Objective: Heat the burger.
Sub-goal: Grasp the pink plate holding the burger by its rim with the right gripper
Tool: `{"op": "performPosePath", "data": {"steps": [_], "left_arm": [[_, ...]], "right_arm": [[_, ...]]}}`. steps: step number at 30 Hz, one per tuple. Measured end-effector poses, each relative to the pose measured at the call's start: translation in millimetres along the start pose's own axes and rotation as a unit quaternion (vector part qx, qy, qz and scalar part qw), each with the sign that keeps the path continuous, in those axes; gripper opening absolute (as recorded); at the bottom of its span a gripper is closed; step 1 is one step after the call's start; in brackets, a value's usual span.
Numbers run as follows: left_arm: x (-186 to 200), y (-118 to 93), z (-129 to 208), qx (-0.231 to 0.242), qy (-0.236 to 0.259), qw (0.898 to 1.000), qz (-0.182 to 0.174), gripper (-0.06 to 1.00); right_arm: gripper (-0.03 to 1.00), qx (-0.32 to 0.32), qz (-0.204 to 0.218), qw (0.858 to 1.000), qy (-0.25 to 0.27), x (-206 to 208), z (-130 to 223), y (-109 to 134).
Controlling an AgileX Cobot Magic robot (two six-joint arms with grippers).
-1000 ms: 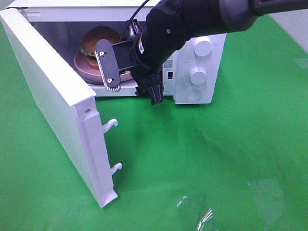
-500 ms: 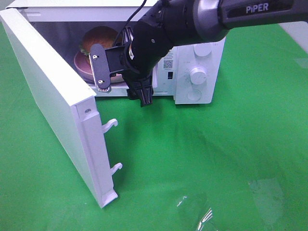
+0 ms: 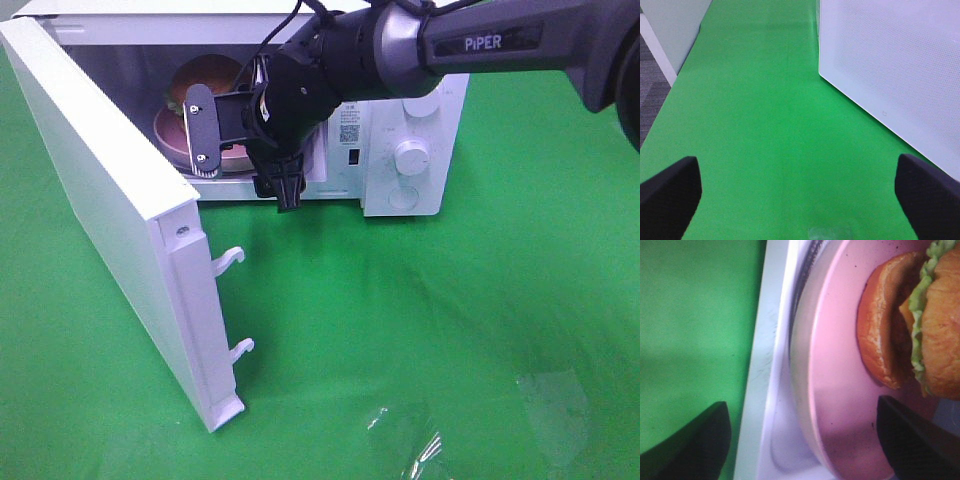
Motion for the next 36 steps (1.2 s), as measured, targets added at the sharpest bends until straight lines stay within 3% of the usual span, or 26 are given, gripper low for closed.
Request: {"op": "performPosePath", "data": {"steps": [14, 27, 33, 35, 36], "left_arm": [[0, 0, 0, 0.0, 0.0, 1.0, 0.0, 0.97], [0, 0, 0, 0.0, 0.0, 1.0, 0.0, 0.97], [0, 0, 0, 0.0, 0.0, 1.0, 0.0, 0.97], [0, 0, 0, 0.0, 0.0, 1.0, 0.0, 0.97], [0, 0, 0, 0.0, 0.0, 1.0, 0.0, 0.97]], "right_arm": [[0.79, 0.005, 0.027, 1.0, 0.0, -17, 6, -17], [0.78, -0.008, 0.028, 1.0, -0.005, -36, 2, -16], [0.69, -0.024, 0.024, 0.999, -0.013, -37, -1, -15], [0.55, -0.033, 0.019, 0.999, -0.014, -38, -2, -13], [0.55, -0.033, 0.019, 0.999, -0.014, -38, -2, -13]]}}
Point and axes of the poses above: a point on each arm's last joint axis where the gripper is mounted, x pointing back along that axis away from the gripper, y along the wrist's bending axis when the last joint is at zero, z = x × y, the point moved 9 cm from there along -x, pointing out along that axis toward the gripper, and after that the axes turned 3 degrees about -x, right-handed, at the moved point
